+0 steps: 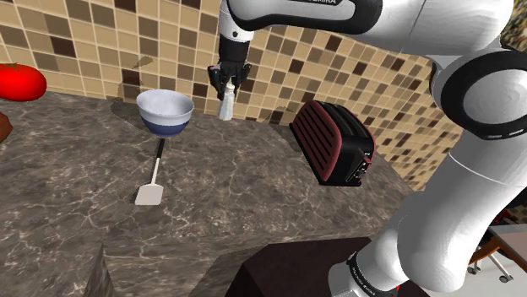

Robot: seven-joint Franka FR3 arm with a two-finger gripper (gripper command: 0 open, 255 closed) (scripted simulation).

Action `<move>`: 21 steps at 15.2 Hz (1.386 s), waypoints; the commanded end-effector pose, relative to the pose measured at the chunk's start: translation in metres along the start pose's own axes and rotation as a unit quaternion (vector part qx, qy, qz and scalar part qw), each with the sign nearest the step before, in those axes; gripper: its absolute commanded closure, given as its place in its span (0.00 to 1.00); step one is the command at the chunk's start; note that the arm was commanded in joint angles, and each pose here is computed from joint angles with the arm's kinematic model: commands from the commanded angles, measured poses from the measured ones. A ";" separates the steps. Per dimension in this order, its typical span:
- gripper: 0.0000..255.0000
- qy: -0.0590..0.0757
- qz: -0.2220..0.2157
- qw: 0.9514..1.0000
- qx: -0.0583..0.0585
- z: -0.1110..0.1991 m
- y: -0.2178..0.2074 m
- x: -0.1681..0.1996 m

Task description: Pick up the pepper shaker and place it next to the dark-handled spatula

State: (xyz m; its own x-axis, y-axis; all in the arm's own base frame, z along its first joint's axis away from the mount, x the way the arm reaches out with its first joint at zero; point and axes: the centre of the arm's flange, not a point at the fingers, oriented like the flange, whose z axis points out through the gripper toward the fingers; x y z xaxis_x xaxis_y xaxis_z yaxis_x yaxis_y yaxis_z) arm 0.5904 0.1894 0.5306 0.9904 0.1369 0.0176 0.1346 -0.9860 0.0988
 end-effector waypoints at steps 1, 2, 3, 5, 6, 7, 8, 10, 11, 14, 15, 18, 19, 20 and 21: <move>1.00 0.000 0.001 1.000 0.000 -0.003 -0.028 -0.002; 1.00 0.000 0.001 1.000 0.000 -0.004 -0.041 -0.003; 1.00 0.000 0.001 1.000 0.000 -0.005 -0.054 -0.004; 1.00 0.000 0.001 1.000 0.000 -0.008 -0.080 -0.006; 1.00 0.000 0.001 1.000 0.000 -0.009 -0.093 -0.008; 1.00 0.000 0.001 1.000 0.000 -0.011 -0.106 -0.009; 1.00 0.000 0.001 1.000 0.000 -0.012 -0.119 -0.010; 1.00 0.000 0.001 1.000 0.000 -0.015 -0.145 -0.012; 1.00 0.000 0.001 1.000 0.000 -0.016 -0.158 -0.013; 1.00 0.000 0.001 1.000 0.000 -0.020 -0.198 -0.016; 1.00 0.000 0.001 1.000 0.000 -0.022 -0.211 -0.018; 1.00 0.000 0.001 1.000 0.000 -0.026 -0.250 -0.021; 1.00 0.000 0.001 1.000 0.000 -0.027 -0.263 -0.022; 1.00 0.000 0.001 1.000 0.000 -0.028 -0.276 -0.023; 1.00 0.000 0.001 1.000 0.000 -0.030 -0.289 -0.024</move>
State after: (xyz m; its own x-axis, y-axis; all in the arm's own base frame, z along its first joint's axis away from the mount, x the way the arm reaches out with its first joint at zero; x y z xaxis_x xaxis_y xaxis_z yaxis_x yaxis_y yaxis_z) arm 0.5284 0.4633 0.5309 0.9903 0.1376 0.0178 0.1352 -0.9859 0.0985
